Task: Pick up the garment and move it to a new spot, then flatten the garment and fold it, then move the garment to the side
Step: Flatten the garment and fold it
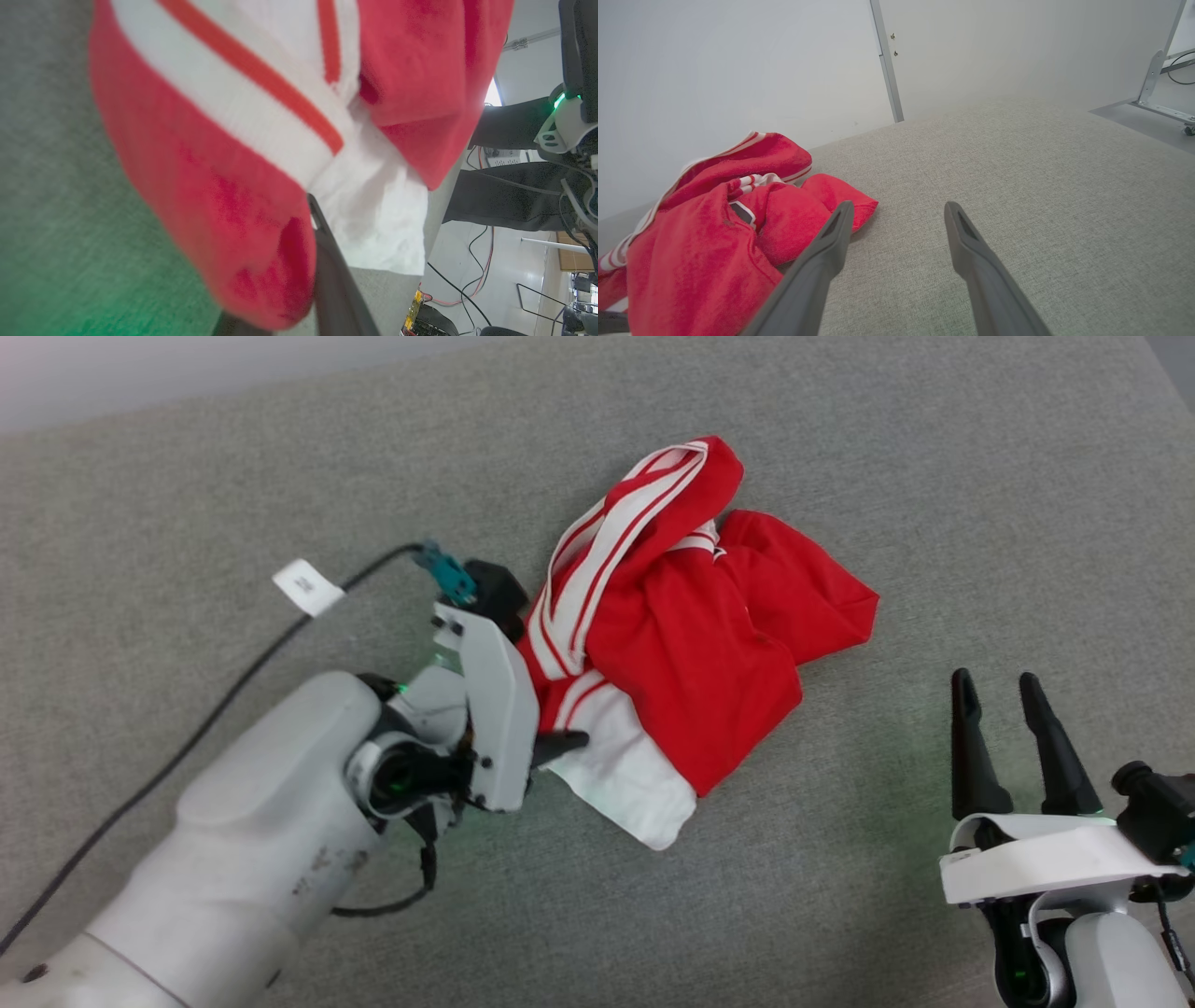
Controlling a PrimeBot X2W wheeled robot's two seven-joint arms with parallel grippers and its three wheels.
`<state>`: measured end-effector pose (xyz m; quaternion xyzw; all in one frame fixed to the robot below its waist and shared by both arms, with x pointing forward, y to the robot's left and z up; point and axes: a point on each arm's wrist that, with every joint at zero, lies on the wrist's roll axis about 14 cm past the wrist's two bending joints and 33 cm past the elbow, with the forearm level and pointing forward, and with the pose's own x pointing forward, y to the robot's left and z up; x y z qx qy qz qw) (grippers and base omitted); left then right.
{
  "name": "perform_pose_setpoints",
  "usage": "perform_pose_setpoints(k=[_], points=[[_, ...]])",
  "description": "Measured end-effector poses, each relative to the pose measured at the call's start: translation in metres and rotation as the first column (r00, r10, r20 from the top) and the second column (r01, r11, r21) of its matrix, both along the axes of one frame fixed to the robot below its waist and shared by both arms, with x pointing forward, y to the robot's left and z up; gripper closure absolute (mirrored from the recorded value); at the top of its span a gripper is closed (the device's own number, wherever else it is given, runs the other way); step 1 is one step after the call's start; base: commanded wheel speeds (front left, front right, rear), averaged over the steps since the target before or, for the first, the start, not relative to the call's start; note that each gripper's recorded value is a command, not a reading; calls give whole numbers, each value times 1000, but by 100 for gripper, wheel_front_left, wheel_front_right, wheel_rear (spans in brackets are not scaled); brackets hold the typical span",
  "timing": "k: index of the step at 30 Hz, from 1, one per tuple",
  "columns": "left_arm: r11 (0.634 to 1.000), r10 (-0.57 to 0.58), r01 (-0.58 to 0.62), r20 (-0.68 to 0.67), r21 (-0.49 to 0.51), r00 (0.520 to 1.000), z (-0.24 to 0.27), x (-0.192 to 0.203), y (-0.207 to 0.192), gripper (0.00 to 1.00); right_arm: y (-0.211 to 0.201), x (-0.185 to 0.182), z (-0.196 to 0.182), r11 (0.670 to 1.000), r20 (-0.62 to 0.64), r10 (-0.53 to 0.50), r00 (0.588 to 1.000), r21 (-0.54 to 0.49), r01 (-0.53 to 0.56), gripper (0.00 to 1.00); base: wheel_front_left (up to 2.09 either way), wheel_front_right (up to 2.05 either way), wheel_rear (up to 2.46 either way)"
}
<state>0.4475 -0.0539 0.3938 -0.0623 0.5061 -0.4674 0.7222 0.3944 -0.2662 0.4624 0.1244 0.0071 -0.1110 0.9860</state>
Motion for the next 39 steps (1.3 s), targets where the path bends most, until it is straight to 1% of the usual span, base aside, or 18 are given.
perform_pose_setpoints(k=[2,4,9,13,15,18,24,29,34,35,36,38,39], points=[[1000,-7,7,11,5,1000,2,-1,4,100,-1,1,1,1000,3,-4,1000,1,4,0,0,0,0],[1000,5,-5,25,22,1000,4,5,16,100,1,3,1,1000,6,3,1000,3,-3,0,0,0,0],[990,81,-94,123,106,989,22,44,73,100,7,7,1,1000,13,21,1000,12,-21,0,0,0,0],[970,110,-156,237,186,965,46,75,114,100,13,11,1,999,18,36,999,20,-36,0,0,0,0],[958,101,-174,300,227,949,57,88,129,100,15,13,0,999,17,44,999,22,-44,0,0,0,0],[930,75,-205,388,305,918,69,110,149,100,17,16,-2,999,12,50,999,22,-50,0,0,0,0],[889,25,-230,460,395,887,71,132,162,100,17,20,-1,998,14,54,998,14,-54,0,0,0,0],[858,-22,-237,495,456,869,51,141,170,100,14,18,-5,999,2,45,999,11,-45,0,0,0,0],[867,34,-277,505,414,862,36,150,169,100,9,16,-8,999,-9,31,999,9,-30,0,0,0,0],[869,45,-282,502,407,863,33,150,169,84,8,15,-8,1000,-9,28,1000,8,-28,0,0,0,0],[871,53,-284,497,401,866,31,149,167,62,7,15,-7,1000,-7,26,1000,8,-26,0,0,0,0],[875,69,-292,498,386,865,32,148,166,0,6,15,-6,1000,-5,23,1000,3,-23,0,0,0,0],[876,75,-296,499,382,864,33,147,167,0,7,15,-5,1000,-3,25,1000,2,-25,0,0,0,0]])
